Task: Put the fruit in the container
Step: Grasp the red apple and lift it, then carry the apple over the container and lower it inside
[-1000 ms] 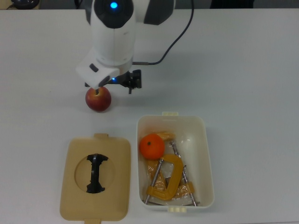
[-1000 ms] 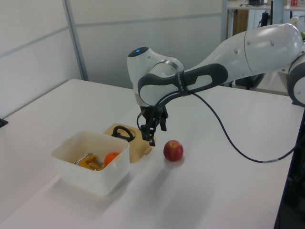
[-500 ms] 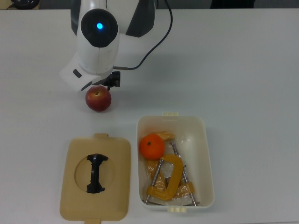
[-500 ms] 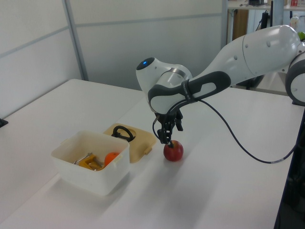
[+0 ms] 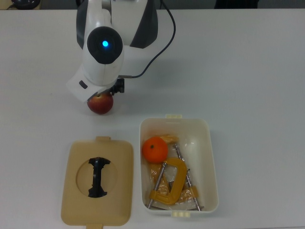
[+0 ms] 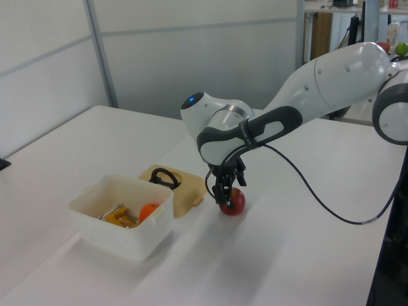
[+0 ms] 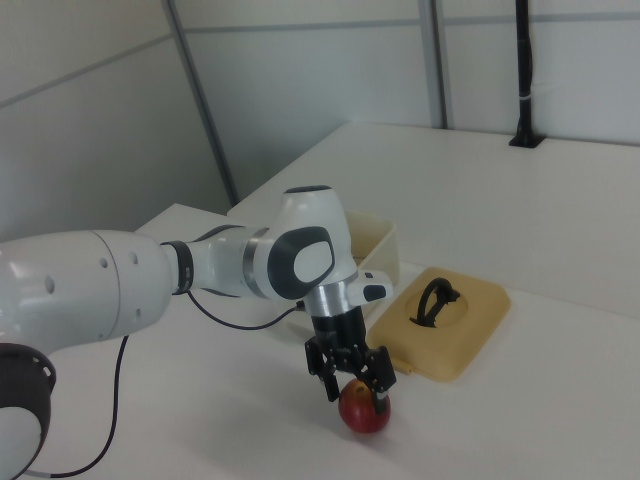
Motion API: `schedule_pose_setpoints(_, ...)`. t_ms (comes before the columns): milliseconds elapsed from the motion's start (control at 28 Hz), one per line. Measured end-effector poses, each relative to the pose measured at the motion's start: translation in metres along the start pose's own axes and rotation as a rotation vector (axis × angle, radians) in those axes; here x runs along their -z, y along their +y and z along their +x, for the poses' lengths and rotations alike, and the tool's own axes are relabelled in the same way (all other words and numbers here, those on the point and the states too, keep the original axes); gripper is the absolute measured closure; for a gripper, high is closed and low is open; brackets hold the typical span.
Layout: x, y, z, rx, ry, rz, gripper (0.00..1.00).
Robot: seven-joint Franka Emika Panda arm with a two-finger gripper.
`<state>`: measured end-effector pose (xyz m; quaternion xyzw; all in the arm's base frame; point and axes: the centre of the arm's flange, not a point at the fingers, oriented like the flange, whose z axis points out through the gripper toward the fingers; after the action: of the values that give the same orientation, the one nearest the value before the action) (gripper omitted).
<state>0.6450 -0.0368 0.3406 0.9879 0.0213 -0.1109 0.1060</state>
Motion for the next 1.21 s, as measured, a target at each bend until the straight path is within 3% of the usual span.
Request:
schedule_pose_setpoints(179, -0.013, -0.006, 0.006, 0.017, -0.007, -0.014, 0.00)
schedule_pose_setpoints(286, -0.012, -0.007, 0.007, 0.025, -0.002, -0.027, 0.13)
schedule_pose_setpoints(571, 0.000, -0.005, 0.010, 0.056, 0.022, -0.025, 0.14)
schedule_pose_setpoints(893, 0.067, 0.003, 0.017, 0.005, 0.151, 0.074, 0.14)
schedule_pose_setpoints(1214, 0.156, -0.008, 0.022, -0.008, 0.408, 0.193, 0.14)
